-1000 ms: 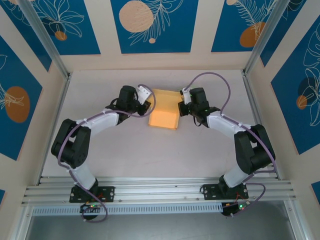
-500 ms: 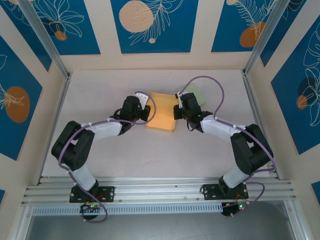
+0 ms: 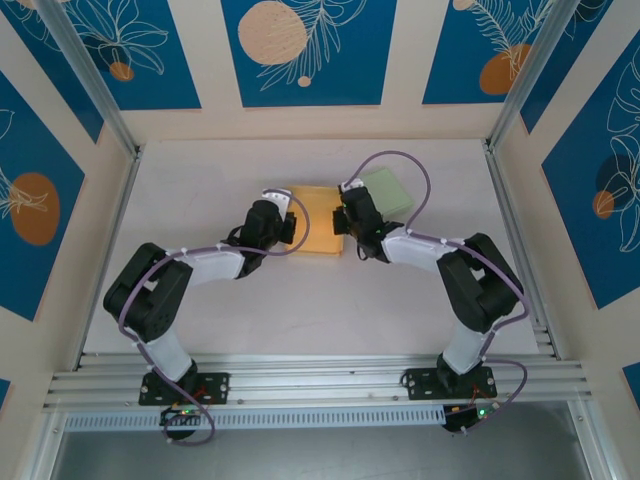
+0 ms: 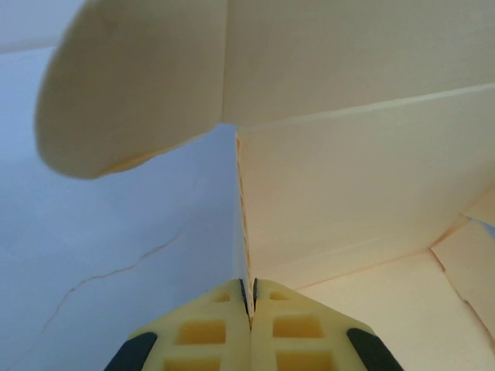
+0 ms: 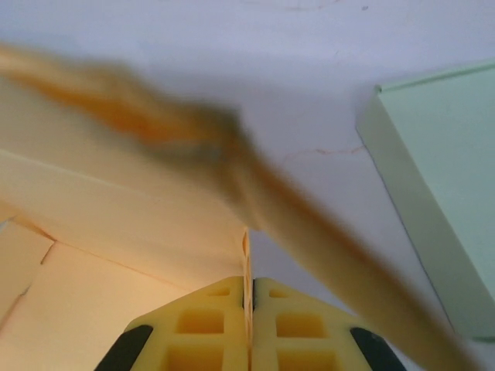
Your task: Fold the paper box
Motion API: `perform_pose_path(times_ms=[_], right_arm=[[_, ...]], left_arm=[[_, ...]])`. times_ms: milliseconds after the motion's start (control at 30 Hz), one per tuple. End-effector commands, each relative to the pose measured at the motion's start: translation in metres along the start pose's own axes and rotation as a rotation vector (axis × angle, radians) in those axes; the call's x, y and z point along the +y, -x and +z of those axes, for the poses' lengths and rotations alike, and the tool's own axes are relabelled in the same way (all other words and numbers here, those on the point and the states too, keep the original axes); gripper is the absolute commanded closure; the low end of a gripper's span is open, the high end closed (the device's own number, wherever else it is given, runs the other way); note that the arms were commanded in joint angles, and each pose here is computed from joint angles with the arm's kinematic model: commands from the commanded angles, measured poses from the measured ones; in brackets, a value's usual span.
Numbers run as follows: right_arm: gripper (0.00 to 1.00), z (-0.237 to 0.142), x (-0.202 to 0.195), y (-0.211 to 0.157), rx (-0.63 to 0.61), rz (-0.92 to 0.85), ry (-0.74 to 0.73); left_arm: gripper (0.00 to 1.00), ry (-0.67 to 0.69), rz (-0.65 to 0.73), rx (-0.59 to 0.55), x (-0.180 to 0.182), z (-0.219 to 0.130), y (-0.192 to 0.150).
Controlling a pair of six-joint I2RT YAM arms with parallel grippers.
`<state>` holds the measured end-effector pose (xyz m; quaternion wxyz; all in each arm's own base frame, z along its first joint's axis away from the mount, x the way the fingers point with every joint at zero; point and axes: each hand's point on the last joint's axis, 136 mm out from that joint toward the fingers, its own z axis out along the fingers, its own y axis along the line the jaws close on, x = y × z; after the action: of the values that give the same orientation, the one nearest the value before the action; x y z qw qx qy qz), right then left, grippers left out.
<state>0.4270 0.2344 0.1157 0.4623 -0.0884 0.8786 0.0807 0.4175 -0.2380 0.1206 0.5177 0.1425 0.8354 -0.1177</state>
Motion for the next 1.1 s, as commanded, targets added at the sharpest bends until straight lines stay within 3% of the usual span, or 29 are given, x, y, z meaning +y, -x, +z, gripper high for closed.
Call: perform_pose_path(times_ms=[0, 167, 433, 1067], right_arm=[[0.93, 0.002, 0.037, 0.057, -0.164, 0.001, 0.104], [0.92, 0.018, 0.041, 0.065, -0.185, -0.027, 0.099], [0.91, 0.032, 0.043, 0.049, -0.175, 0.010, 0.096], [0.93, 0.023, 0.046, 0.002, -0.157, 0.015, 0.068]], left_arm=[[0.97, -0.085, -0.015, -0.106, -0.030, -0.008, 0.026], [0.97, -0.044, -0.020, -0.159, -0.023, -0.007, 0.033], [0.96, -0.029, -0.045, -0.128, -0.021, 0.004, 0.012], [0.97, -0.013, -0.129, -0.058, -0.011, -0.001, -0.038]])
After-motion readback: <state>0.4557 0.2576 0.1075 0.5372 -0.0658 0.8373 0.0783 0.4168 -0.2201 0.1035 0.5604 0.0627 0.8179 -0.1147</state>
